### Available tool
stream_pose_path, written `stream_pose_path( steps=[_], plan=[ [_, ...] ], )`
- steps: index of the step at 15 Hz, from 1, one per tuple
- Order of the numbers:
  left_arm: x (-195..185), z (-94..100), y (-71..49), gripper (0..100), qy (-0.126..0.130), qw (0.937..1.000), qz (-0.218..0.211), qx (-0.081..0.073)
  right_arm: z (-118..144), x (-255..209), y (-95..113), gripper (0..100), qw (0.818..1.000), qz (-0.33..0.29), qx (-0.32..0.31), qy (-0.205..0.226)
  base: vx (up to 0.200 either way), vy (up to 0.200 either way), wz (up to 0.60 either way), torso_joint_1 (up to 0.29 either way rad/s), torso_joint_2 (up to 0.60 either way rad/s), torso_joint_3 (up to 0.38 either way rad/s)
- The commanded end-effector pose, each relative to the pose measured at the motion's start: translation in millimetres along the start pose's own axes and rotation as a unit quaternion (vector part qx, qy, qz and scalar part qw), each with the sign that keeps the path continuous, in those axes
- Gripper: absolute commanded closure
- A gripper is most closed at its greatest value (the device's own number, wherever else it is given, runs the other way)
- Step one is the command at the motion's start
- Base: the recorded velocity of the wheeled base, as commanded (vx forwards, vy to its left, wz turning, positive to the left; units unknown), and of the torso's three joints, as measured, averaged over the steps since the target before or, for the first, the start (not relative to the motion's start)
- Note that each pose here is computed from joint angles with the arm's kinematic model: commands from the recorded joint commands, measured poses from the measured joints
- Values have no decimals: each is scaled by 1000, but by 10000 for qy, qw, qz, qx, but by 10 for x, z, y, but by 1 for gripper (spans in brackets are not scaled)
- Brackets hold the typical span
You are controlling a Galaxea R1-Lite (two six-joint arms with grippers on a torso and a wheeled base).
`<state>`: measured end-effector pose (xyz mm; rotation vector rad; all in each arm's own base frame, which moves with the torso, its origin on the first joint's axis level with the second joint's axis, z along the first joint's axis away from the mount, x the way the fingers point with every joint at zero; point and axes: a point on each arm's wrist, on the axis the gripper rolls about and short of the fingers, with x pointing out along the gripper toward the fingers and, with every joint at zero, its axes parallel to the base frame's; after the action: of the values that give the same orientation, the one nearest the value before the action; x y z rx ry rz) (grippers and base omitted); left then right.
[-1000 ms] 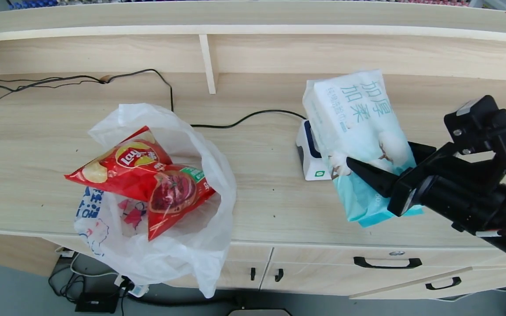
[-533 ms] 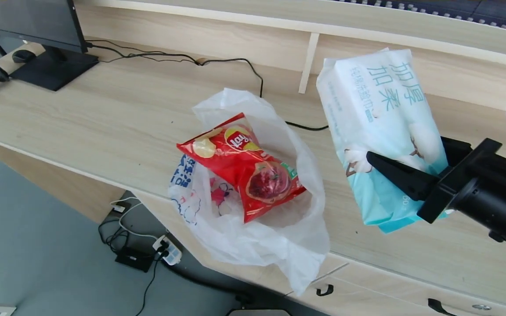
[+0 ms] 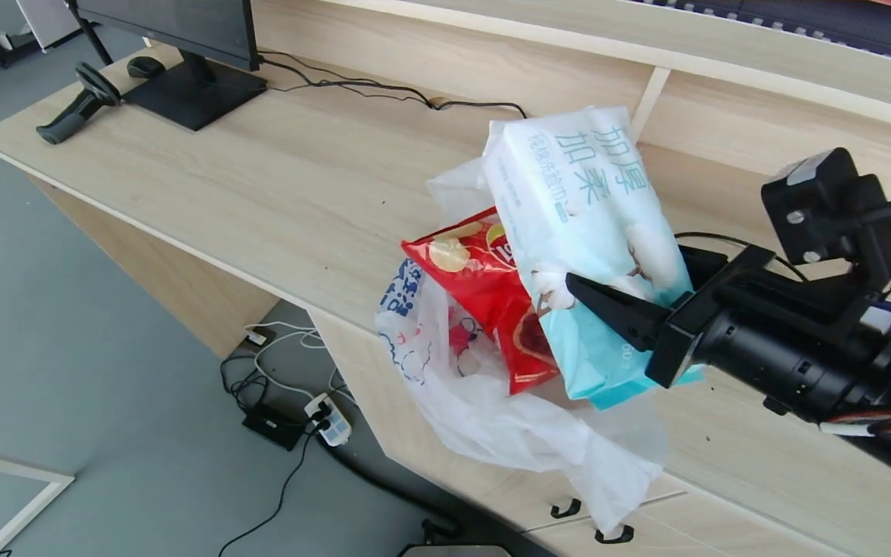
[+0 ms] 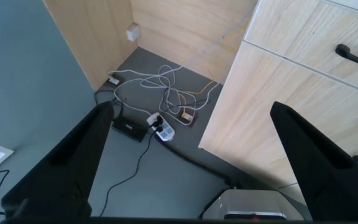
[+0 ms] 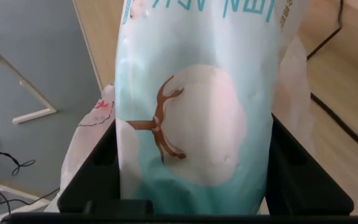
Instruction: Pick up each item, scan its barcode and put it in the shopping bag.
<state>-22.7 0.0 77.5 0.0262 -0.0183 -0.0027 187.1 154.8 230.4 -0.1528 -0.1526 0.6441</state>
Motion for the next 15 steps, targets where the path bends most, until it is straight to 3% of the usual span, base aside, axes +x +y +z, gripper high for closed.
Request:
stream_pose_path(
  steps=[1,5,15],
  plan=[
    [0,2,0,0,-8,10000,0,-8,-250,235,68,100,9992,97,5,397,0,0,0,0,0,0],
    [0,4,0,0,-16,10000,0,-16,-352,386,130,100,9986,180,10,506,0,0,0,0,0,0],
    [0,4,0,0,-16,10000,0,-8,-252,488,-133,100,9990,-322,210,227,0,0,0,0,0,0]
  ],
)
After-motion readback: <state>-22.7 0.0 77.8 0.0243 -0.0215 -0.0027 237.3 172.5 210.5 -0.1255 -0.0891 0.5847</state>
